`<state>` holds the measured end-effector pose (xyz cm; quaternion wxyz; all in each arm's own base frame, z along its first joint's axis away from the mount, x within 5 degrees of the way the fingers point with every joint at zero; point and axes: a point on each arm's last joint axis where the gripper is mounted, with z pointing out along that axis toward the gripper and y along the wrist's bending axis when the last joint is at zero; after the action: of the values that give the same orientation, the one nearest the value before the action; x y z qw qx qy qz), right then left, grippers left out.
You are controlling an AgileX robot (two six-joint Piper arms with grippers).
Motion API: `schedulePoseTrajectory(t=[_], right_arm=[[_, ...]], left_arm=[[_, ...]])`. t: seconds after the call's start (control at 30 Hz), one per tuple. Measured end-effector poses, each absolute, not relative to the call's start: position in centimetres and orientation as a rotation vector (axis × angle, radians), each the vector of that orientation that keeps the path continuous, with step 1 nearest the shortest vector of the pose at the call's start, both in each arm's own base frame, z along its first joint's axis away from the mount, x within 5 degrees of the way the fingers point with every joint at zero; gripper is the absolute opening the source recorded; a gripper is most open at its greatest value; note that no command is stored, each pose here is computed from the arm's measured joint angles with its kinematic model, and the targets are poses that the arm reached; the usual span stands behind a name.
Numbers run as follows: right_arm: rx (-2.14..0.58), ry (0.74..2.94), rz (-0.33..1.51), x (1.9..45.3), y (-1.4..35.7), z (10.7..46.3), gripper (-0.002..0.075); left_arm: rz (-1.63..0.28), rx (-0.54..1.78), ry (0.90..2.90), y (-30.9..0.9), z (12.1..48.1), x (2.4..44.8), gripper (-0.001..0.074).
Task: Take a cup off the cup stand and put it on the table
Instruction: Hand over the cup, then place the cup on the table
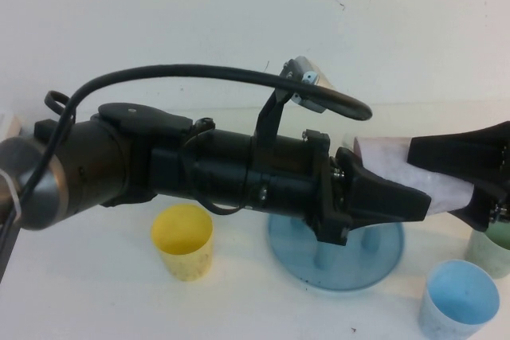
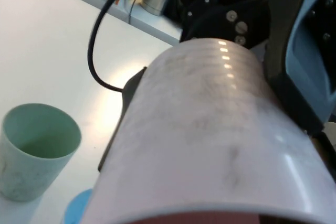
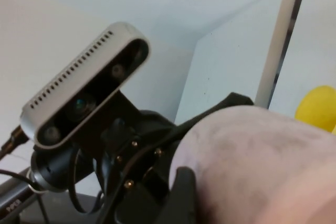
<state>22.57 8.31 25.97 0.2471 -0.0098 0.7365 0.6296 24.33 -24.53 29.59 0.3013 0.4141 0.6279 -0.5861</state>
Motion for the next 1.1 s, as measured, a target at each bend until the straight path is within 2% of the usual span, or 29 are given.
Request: schedulePoseTrajectory(t=[0.23,0.4,0.5,0.6,0.77,0.93,1.1], right_arm=[[-0.101,1.967,1.666,23.6,8.1,27.6,0.0691],[-0.106,1.922,1.619,24.5,7.1,28.8,0.0692],[-0.101,1.912,1.598,24.7,6.6,28.9,0.0692],[-0.138,1.910,1.561,24.7,6.4,28.8,0.0692],[-0.257,1.988,1.489,24.2,6.4,28.0,0.0692],[-0.314,2.027,1.457,24.0,6.5,27.6,0.0692],[-0.332,2.041,1.447,23.9,6.5,27.5,0.0692]], left_arm=[[-1.634,1.119,1.674,-24.1,29.9,24.0,0.0031],[-1.548,1.177,1.779,-22.0,30.2,24.0,0.0029],[-1.427,1.276,1.890,-20.6,30.7,23.1,0.0027],[-1.153,1.370,2.112,-19.3,30.7,22.0,0.0027],[-0.562,1.501,2.459,-18.8,30.4,20.8,0.0024],[-0.156,1.620,2.505,-21.2,29.6,19.3,0.0021],[0.026,1.704,2.553,-23.3,26.1,20.0,0.0020]])
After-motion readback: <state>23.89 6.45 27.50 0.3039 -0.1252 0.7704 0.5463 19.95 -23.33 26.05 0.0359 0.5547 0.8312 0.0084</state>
